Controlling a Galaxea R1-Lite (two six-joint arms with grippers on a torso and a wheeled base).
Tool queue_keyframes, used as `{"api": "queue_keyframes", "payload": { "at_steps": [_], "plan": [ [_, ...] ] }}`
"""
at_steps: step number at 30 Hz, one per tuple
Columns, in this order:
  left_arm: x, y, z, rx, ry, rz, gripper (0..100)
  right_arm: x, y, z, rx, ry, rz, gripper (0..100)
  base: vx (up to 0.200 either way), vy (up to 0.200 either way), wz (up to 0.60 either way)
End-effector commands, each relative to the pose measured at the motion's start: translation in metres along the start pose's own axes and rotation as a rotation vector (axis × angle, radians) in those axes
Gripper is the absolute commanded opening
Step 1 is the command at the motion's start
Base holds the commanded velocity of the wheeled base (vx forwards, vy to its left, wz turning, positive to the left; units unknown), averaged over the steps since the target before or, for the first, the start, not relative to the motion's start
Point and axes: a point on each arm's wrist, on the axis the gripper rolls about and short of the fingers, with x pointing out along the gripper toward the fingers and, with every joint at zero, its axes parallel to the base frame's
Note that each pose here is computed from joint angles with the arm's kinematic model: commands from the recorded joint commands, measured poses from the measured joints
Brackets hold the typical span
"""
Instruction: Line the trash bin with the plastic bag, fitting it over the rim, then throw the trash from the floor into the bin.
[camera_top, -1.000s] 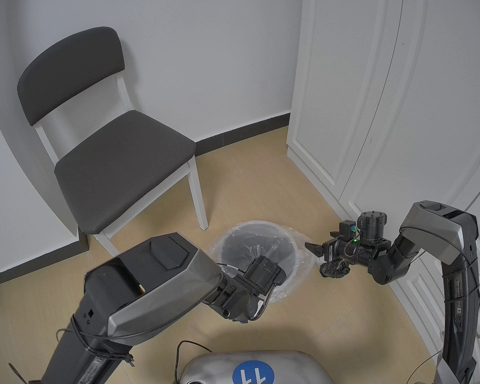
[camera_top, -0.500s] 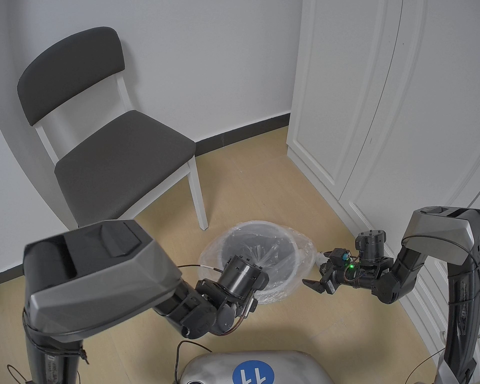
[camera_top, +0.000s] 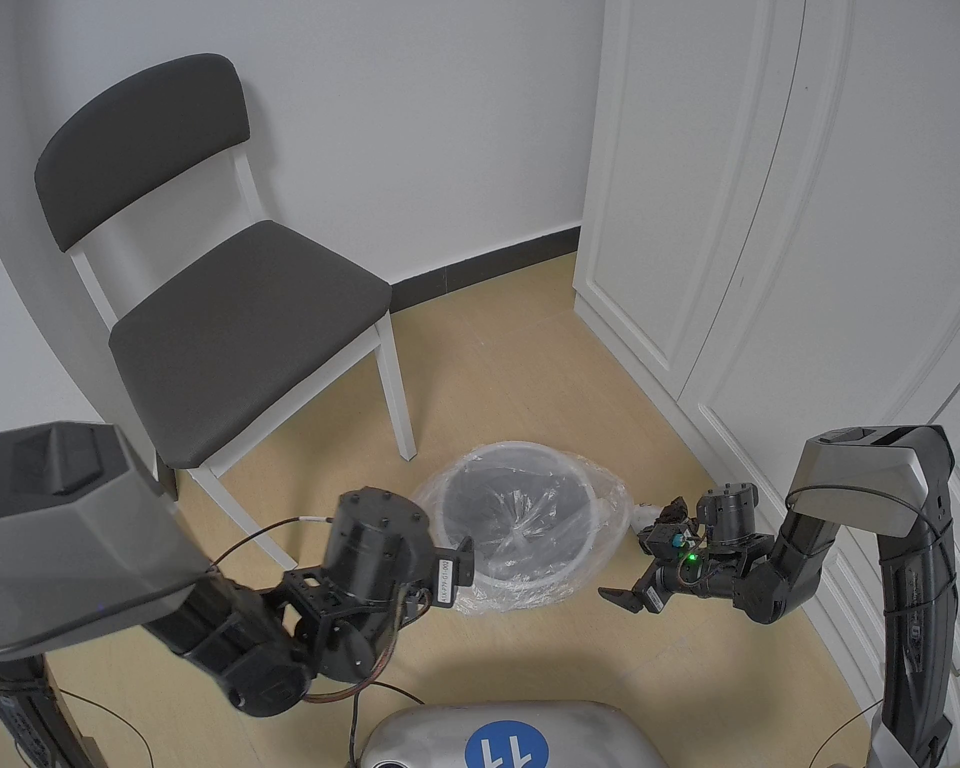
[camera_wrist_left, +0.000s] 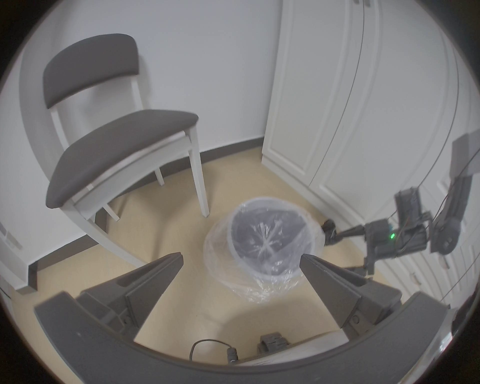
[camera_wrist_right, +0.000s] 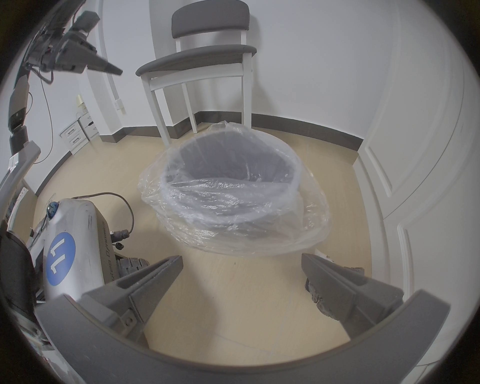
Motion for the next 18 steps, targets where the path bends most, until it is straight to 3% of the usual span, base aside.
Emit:
{"api": "queue_keyframes", "payload": {
  "at_steps": [1, 5, 13, 18],
  "plan": [
    [-0.051, 0.022, 0.012, -0.07, -0.133, -0.044, 100, 0.009, 0.01, -0.007, 0.0, 0.023, 0.028, 100, 0.0, 0.0, 0.0],
    [-0.068, 0.031, 0.015, -0.093, -0.182, -0.057, 100, 0.017, 0.019, -0.01, -0.007, 0.039, 0.043, 100, 0.0, 0.0, 0.0],
    [-0.096, 0.045, 0.035, -0.084, -0.276, -0.059, 100, 0.027, 0.024, -0.008, -0.029, 0.099, -0.035, 100, 0.0, 0.0, 0.0],
    [-0.107, 0.051, 0.033, -0.052, -0.287, -0.05, 100, 0.043, 0.012, 0.002, -0.146, 0.102, -0.136, 100, 0.0, 0.0, 0.0]
  ]
}}
